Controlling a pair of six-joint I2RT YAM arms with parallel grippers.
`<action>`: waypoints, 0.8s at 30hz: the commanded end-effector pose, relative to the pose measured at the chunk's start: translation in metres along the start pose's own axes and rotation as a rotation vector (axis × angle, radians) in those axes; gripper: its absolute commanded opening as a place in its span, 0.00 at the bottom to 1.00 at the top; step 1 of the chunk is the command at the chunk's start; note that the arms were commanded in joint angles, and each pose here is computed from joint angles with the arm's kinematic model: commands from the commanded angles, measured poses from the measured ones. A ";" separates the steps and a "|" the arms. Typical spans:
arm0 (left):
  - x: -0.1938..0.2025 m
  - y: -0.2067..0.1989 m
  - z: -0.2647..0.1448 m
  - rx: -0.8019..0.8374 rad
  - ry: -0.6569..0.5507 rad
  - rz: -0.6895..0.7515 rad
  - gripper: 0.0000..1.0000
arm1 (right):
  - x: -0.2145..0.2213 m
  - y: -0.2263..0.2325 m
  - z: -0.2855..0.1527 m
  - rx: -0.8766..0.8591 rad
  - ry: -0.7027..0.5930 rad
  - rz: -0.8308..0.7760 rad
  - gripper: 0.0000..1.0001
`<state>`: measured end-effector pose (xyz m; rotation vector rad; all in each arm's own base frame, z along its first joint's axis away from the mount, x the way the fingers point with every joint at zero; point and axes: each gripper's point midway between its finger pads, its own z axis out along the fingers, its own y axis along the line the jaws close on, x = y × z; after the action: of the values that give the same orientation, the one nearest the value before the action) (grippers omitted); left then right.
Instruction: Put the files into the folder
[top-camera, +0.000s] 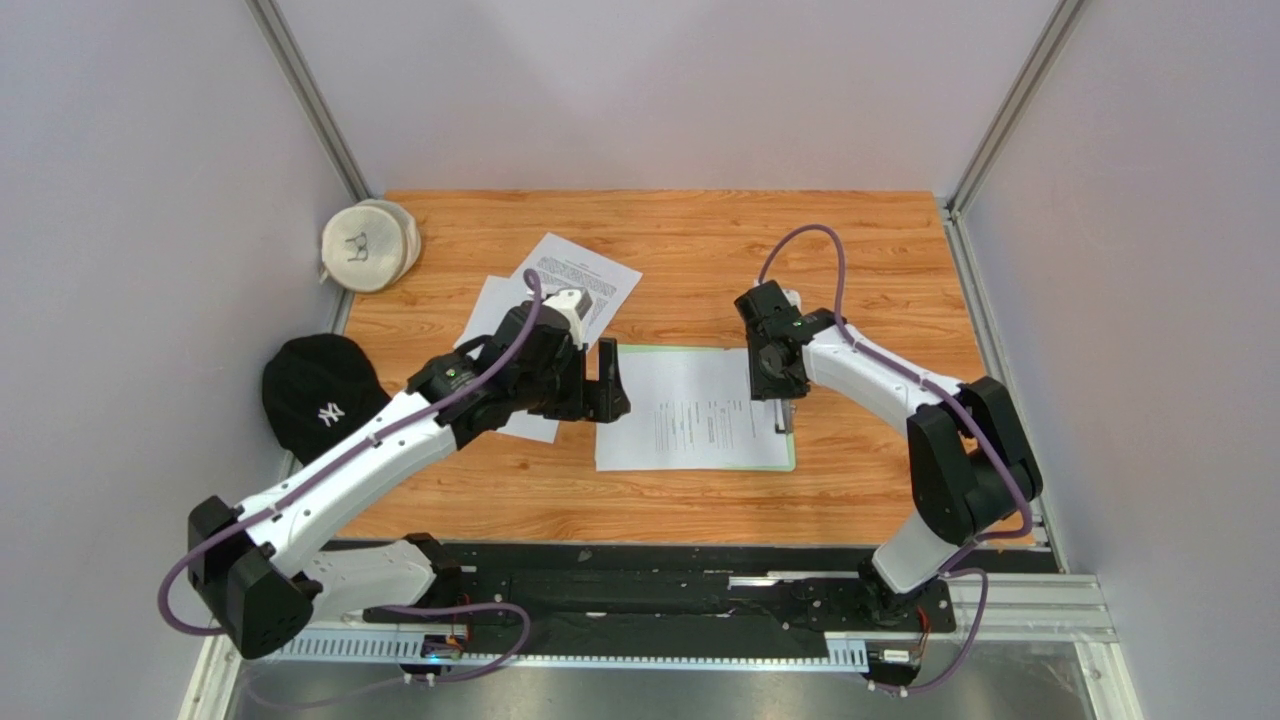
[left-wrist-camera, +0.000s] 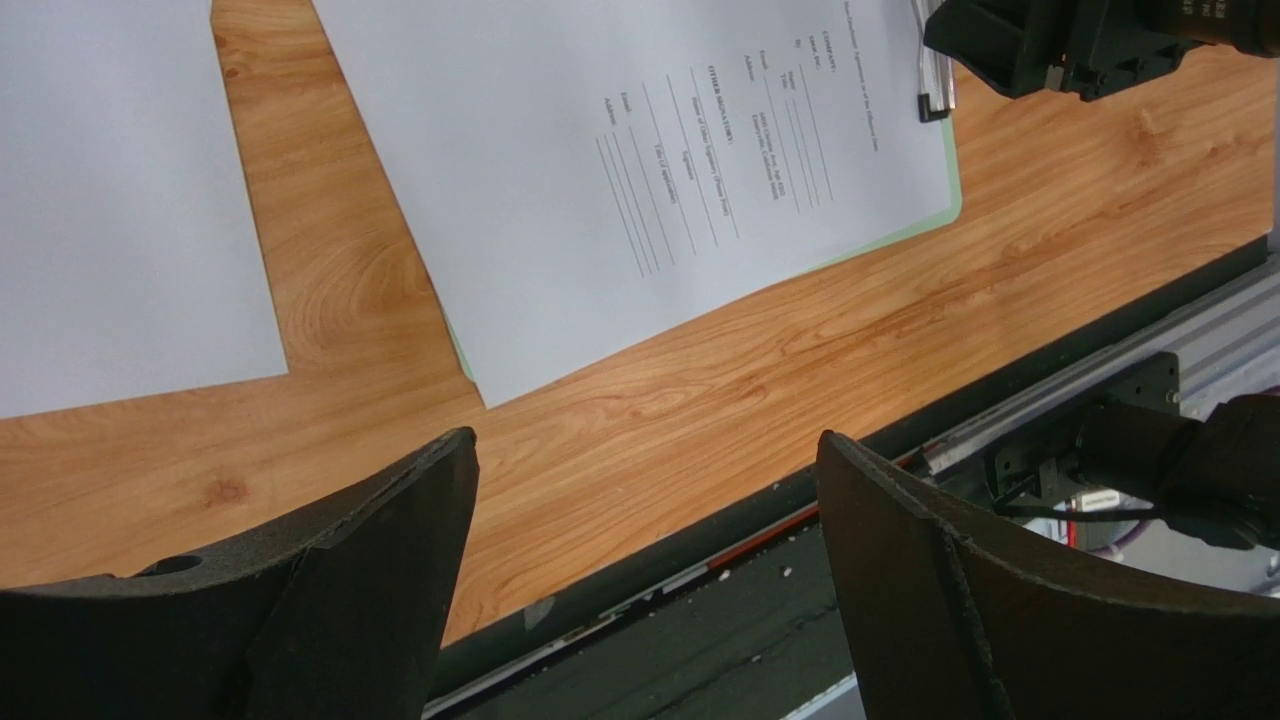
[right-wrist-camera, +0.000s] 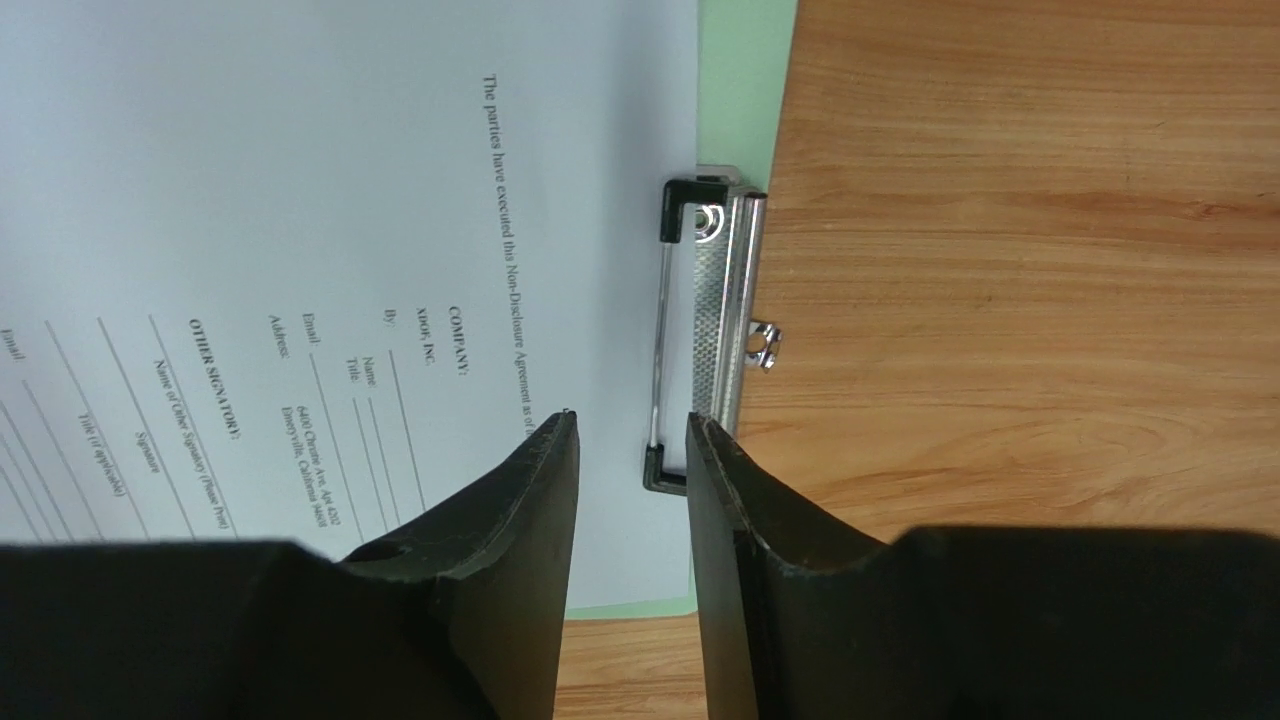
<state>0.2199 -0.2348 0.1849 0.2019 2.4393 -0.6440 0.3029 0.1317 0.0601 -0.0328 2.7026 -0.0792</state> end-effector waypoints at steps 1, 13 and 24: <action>0.010 0.013 -0.004 -0.028 -0.002 -0.040 0.91 | -0.006 -0.010 0.006 0.059 -0.050 -0.001 0.36; 0.010 0.008 -0.002 -0.006 0.005 -0.054 0.91 | 0.002 -0.011 0.036 0.088 -0.035 -0.010 0.24; 0.009 0.009 0.000 -0.013 0.013 -0.052 0.91 | 0.002 -0.051 0.032 0.164 -0.042 0.051 0.00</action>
<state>0.2106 -0.2240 0.1673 0.1458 2.4895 -0.6348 0.3082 0.1001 0.0234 0.0166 2.6982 -0.2412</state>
